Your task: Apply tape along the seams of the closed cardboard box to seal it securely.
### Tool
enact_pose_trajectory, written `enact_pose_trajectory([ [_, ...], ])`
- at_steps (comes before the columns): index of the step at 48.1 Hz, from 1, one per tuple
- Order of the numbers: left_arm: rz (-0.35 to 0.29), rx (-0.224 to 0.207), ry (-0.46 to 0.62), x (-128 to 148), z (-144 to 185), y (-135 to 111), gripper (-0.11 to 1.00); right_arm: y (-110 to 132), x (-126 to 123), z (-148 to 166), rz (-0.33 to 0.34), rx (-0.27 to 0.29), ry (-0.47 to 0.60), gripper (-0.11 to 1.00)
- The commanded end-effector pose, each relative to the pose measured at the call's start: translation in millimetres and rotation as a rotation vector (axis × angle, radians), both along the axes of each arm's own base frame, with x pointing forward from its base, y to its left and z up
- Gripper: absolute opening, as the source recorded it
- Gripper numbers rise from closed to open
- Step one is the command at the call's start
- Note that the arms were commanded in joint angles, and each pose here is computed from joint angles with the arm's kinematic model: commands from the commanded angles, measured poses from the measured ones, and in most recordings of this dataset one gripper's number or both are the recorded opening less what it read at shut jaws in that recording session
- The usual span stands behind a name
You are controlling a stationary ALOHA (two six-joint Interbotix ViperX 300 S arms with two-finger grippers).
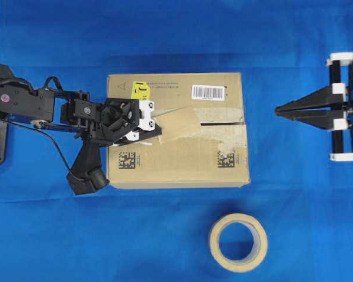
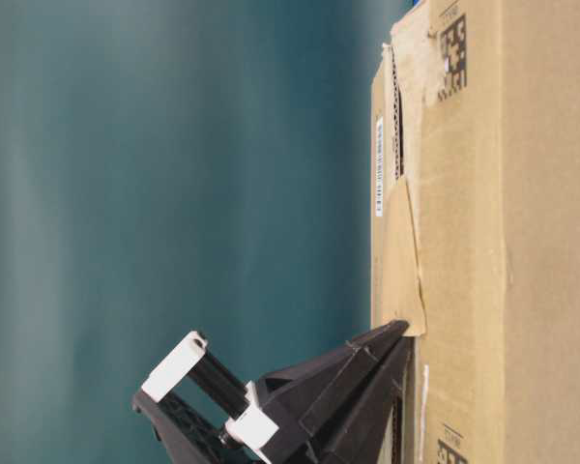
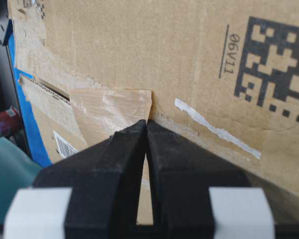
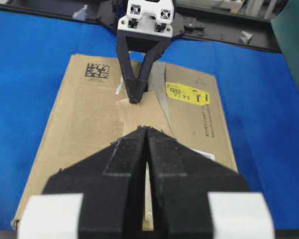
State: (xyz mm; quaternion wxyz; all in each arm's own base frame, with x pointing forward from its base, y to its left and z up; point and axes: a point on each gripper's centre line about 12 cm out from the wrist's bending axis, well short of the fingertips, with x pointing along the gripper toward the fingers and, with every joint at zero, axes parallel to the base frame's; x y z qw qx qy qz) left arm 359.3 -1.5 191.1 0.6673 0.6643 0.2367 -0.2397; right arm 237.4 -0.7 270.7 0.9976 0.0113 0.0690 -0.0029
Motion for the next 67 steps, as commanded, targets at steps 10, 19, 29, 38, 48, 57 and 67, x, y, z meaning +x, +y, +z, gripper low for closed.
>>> enact_pose_trajectory([
  [10, 0.003, -0.002, -0.018, 2, 6, 1, 0.02, -2, 32, 8, -0.021, 0.050, -0.042, 0.50],
  [19, 0.004, -0.004, -0.020, 2, 6, 1, 0.02, -4, 58, 5, -0.042, 0.079, -0.049, 0.54],
  [29, 0.006, -0.004, -0.018, 2, 6, 1, 0.02, -10, 94, -4, -0.066, 0.092, -0.027, 0.55],
  [38, 0.005, -0.005, -0.017, 1, 6, 1, 0.02, -10, 129, -8, -0.066, 0.089, 0.007, 0.55],
  [48, 0.007, -0.005, -0.006, 1, 5, 1, 0.02, -10, 147, -20, -0.063, 0.090, 0.082, 0.55],
  [57, 0.005, -0.004, -0.002, 0, 4, 1, 0.02, -10, 151, -33, -0.066, 0.094, 0.119, 0.55],
  [67, 0.006, -0.006, -0.002, 0, 4, 0, 0.02, -11, 156, -58, -0.075, 0.104, 0.193, 0.55],
])
